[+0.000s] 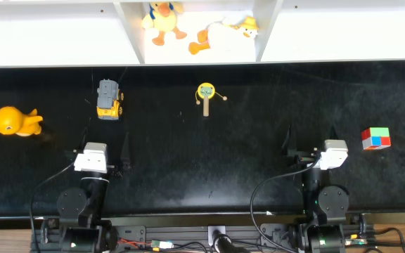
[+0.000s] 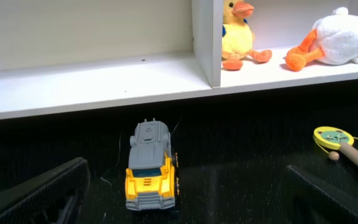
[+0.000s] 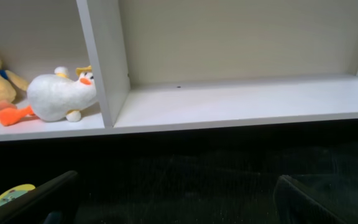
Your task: Store Toys
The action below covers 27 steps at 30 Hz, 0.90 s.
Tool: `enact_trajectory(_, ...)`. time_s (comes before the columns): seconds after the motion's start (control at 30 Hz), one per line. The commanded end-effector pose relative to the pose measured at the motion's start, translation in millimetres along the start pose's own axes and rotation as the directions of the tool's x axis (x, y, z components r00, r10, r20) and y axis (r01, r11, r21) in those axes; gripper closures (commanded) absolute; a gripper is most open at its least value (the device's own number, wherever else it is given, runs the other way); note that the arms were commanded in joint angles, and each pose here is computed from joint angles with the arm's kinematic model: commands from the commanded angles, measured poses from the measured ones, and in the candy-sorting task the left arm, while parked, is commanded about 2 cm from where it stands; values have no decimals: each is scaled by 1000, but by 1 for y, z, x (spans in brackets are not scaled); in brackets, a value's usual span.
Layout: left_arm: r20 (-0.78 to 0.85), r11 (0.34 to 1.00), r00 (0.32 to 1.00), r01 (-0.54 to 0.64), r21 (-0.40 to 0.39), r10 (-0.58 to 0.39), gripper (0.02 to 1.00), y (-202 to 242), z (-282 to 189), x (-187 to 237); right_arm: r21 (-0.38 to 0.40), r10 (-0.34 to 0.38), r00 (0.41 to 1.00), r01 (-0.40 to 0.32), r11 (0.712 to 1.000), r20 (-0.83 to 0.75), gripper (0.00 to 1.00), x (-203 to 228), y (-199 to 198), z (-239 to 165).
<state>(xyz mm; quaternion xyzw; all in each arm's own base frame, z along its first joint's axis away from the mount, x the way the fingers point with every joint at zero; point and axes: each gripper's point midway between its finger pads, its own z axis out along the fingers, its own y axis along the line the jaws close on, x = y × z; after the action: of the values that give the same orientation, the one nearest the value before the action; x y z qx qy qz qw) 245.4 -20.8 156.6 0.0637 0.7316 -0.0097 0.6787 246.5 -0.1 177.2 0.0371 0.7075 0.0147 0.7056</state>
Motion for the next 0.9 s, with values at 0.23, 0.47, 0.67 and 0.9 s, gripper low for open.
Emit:
enact_trajectory(0.23,3,1000,1000,18,2,-18,20,-1,0,0,-2,0,1000,0,1000,2,7,3,0,0)
enact_trajectory(0.47,3,1000,1000,18,2,-18,20,-1,0,0,-2,0,1000,0,1000,2,5,3,0,0)
enact_trajectory(0.67,-2,999,1000,17,-28,-17,20,4,-1,1,-2,0,1000,0,1000,2,5,3,0,0)
enact_trajectory(0.9,4,999,1000,25,-28,-25,20,4,-1,-3,-2,0,1000,0,1000,2,5,3,0,0)
